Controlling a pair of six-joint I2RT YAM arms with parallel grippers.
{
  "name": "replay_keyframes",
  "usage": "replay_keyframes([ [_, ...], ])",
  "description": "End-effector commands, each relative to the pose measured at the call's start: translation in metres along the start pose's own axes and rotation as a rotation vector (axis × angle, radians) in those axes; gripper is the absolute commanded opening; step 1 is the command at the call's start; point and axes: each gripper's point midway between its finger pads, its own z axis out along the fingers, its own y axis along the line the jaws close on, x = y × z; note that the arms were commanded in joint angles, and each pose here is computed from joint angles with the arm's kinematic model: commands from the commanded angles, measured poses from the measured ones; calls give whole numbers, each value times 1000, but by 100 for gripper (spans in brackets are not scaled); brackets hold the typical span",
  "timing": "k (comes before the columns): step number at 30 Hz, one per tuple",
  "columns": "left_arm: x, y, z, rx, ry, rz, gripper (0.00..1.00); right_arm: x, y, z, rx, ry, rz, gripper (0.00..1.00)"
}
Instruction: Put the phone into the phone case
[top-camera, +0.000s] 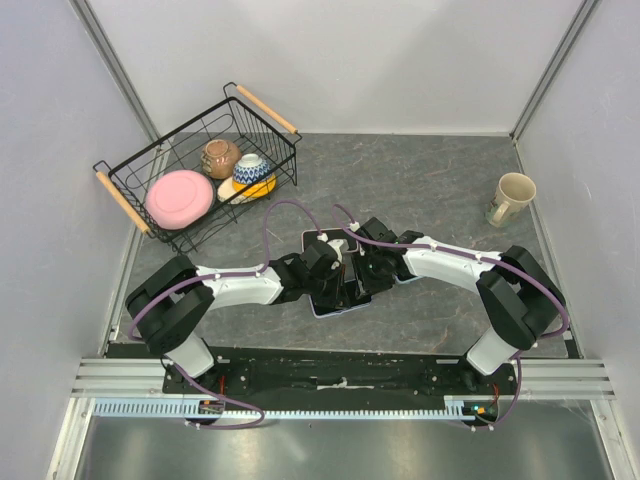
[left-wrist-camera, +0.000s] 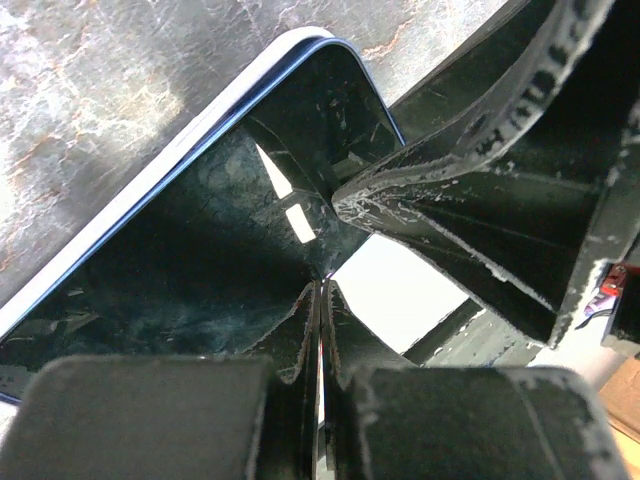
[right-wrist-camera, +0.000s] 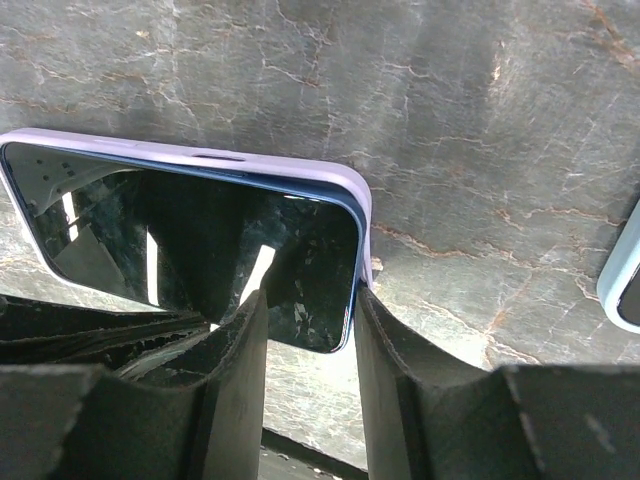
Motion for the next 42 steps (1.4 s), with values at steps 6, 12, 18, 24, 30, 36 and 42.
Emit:
replay_keyframes([
  [6,36,37,8,-173,101,-48,2,34,-33,41,164,66,-54,28],
  [12,48,49,12,-219,135,-90,2,40,-29,34,139,98,-55,31],
  [18,50,51,11,-224,136,-98,2,10,-9,3,90,8,-68,37],
  [24,29,16,-1,-68,60,-54,2,-21,35,-34,-79,-72,-77,42],
  [30,5,-19,-23,67,-39,-24,2,-43,62,-68,-194,-143,-62,48],
  [36,-14,-26,-39,69,-131,-6,2,-50,52,-76,-189,-172,-35,59],
  [42,-13,-9,-36,-7,-121,-34,2,-50,25,-64,-138,-155,1,59],
])
